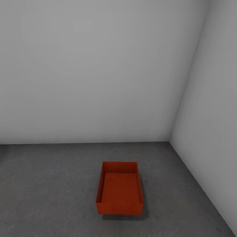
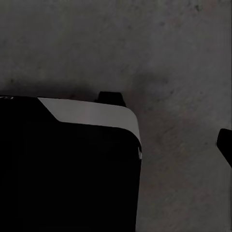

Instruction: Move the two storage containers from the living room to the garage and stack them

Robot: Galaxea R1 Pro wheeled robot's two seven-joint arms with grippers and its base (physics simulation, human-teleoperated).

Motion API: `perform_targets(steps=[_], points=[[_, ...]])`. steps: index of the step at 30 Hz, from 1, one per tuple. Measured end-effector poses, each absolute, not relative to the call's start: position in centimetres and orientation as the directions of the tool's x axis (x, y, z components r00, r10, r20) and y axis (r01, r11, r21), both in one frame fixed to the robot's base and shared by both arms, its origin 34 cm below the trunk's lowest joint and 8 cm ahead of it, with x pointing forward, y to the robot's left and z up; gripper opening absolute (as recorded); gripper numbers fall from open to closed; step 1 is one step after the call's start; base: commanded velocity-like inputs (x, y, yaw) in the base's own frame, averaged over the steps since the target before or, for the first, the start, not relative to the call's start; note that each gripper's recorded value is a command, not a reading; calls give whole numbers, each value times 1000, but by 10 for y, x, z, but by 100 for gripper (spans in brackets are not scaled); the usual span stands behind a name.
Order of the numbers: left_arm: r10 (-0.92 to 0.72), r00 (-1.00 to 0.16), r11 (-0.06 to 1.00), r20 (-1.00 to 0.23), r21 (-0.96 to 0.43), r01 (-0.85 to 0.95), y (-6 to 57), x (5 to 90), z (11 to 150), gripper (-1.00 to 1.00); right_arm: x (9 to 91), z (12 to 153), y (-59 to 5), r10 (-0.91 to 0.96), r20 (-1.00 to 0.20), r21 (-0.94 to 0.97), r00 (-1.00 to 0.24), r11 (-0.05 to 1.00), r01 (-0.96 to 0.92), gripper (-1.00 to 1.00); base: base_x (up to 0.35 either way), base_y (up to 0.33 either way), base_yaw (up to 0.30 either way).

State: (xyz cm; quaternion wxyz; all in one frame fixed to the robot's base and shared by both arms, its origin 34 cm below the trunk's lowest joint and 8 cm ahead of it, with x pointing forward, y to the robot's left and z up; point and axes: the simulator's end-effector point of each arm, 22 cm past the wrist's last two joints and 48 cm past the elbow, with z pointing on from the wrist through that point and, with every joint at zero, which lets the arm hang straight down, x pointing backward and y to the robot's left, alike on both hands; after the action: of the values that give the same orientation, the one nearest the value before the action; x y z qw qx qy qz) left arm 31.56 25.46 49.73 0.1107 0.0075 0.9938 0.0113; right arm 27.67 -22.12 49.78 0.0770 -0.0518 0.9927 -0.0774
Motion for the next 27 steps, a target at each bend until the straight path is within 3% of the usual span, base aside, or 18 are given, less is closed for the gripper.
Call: perform_targets(steps=[27], points=[[26, -975, 999, -222, 32, 19, 259, 316, 497, 100, 276, 498, -222, -119, -145, -163, -982, 982, -94, 100, 0, 0, 0]])
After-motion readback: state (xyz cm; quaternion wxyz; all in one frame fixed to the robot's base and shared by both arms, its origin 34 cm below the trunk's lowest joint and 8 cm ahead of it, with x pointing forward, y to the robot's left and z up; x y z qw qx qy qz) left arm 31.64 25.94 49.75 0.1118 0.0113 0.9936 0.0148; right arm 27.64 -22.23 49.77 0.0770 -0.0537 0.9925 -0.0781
